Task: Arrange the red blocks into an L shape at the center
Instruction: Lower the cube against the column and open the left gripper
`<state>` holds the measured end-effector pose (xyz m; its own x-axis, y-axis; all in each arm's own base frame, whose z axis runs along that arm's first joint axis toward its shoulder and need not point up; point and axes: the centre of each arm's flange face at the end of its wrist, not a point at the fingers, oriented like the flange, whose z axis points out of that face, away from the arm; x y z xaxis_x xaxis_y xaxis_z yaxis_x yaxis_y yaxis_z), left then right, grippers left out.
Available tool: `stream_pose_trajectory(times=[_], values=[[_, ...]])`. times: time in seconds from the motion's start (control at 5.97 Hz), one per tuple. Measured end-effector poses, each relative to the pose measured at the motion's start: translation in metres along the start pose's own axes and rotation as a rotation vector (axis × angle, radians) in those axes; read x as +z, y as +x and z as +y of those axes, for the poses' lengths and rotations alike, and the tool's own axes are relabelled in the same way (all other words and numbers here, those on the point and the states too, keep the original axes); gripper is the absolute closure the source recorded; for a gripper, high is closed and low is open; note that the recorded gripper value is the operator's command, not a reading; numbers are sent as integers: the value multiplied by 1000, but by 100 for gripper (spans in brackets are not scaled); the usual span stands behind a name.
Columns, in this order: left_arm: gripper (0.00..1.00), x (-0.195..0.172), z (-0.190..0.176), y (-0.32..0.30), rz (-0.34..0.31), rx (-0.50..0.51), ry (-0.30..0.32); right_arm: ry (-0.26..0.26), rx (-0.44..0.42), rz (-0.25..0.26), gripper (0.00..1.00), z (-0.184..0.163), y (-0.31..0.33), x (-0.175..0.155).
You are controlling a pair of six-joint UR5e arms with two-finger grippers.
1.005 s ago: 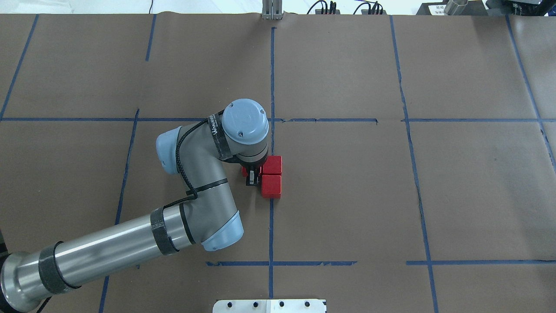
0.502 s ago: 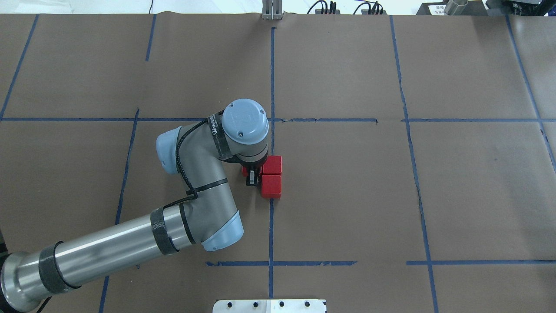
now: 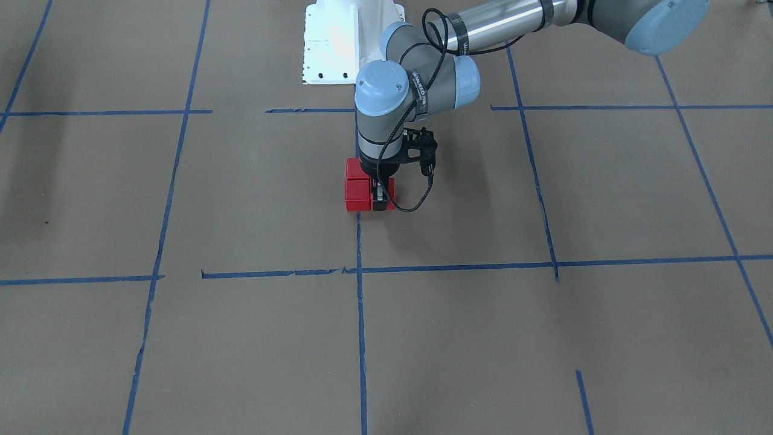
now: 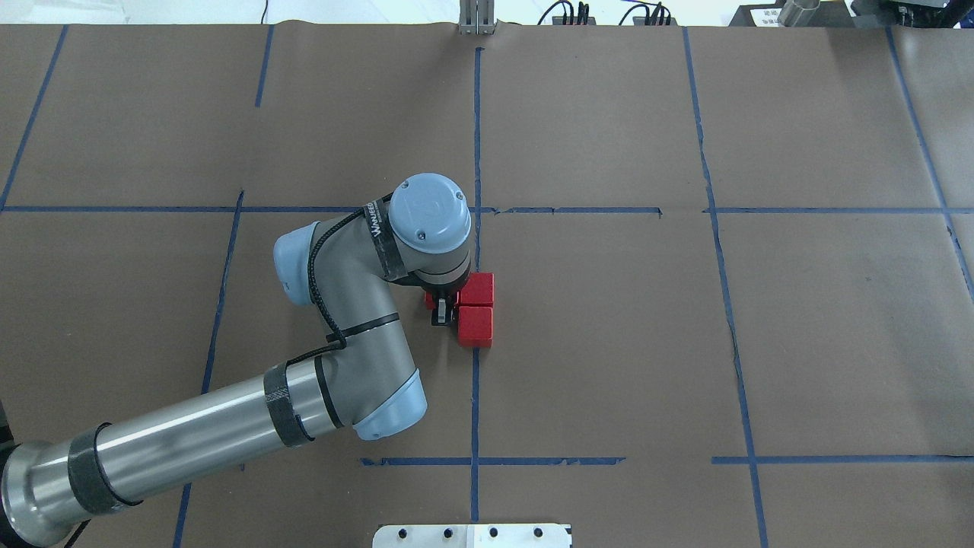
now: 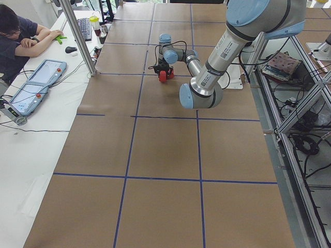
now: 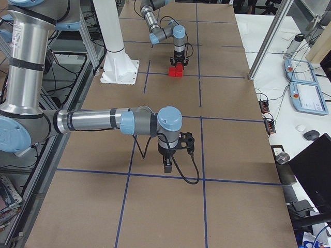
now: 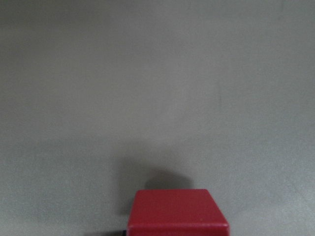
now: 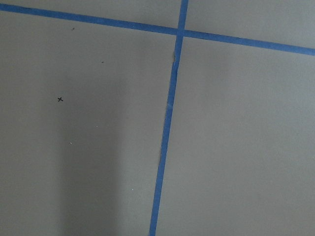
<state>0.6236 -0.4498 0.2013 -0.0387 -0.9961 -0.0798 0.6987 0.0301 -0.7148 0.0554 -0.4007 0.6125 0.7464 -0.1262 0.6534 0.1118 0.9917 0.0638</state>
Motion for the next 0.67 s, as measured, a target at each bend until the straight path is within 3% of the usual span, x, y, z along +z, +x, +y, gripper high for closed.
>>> stream_pose_trajectory(times=[0.67], values=[[44, 0, 0, -1, -1, 20, 0, 0, 0, 0, 0, 0, 0, 0]])
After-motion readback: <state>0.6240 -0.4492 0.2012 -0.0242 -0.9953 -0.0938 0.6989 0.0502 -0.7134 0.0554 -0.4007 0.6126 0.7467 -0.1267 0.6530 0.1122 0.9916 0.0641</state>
